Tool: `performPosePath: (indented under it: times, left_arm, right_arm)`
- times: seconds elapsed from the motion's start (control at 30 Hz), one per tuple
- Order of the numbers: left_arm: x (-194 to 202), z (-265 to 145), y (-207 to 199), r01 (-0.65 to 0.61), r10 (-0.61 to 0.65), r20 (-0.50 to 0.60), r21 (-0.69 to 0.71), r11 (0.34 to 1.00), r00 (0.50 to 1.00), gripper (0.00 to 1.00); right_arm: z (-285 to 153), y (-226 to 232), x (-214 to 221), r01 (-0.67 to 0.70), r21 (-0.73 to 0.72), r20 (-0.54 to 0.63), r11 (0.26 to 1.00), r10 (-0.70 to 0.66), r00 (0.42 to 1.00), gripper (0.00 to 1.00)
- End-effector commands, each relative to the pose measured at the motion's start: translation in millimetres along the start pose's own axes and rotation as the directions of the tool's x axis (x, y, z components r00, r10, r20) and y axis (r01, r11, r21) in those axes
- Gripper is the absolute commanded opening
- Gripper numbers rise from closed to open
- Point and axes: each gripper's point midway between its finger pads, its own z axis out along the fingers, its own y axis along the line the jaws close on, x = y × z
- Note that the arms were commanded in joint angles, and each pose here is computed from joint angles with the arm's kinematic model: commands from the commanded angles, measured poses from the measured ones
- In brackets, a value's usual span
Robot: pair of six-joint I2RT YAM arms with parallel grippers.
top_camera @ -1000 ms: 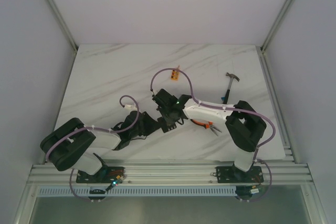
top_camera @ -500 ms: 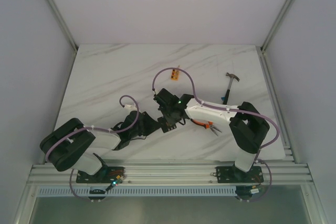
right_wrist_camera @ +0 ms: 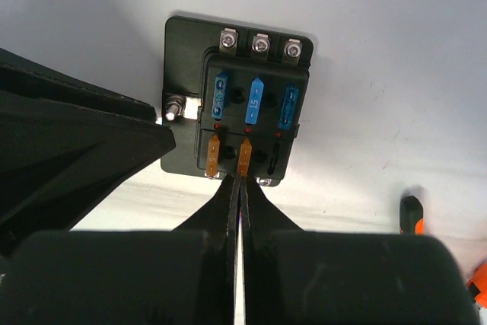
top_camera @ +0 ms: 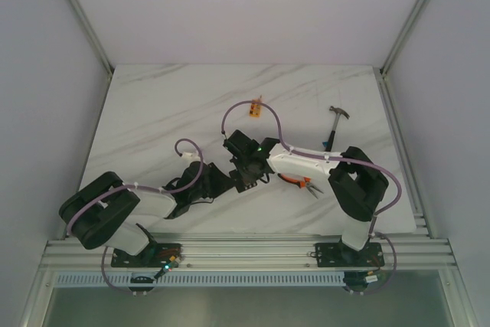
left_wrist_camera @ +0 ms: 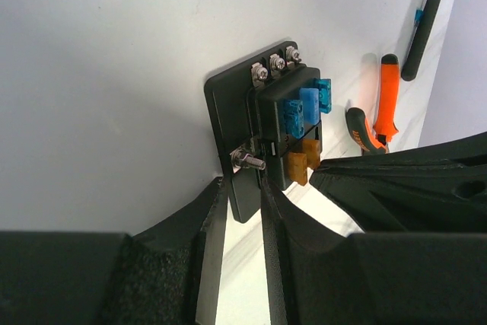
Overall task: Snap on the fuse box
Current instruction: Install the fuse at the fuse box base.
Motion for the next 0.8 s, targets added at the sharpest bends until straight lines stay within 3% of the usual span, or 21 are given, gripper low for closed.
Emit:
performPosePath:
  times: [0.0,0.3,0.43,0.57,0.77]
  left_arm:
    - [5,4,1,-0.007,0.007,-0.025,-0.008,1.0,1.0,0.34]
    - [7,5,3,-0.004,0.004,-0.027,-0.014,1.0,1.0,0.33]
    - [6,4,3,-0.004,0.004,-0.024,-0.015,1.0,1.0,0.33]
    - [0,0,3,-0.016,0.016,0.006,-0.023,1.0,1.0,0.34]
    - [-15,-14,-1,-0.046,0.048,0.072,-0.027,0.999,0.996,0.42]
  right_arm:
    - [21,-2,28,0.011,0.003,-0.105,1.0,-0.01,0.994,0.0]
    - [40,-11,53,0.032,0.041,-0.19,0.999,-0.024,0.982,0.0]
    - [33,-10,43,0.039,0.036,-0.146,0.999,-0.034,0.989,0.0]
    - [-9,-10,7,0.01,0.015,0.005,1.0,-0.01,1.0,0.19]
    - [-56,-61,-19,-0.125,0.095,0.14,0.988,0.111,0.984,0.33]
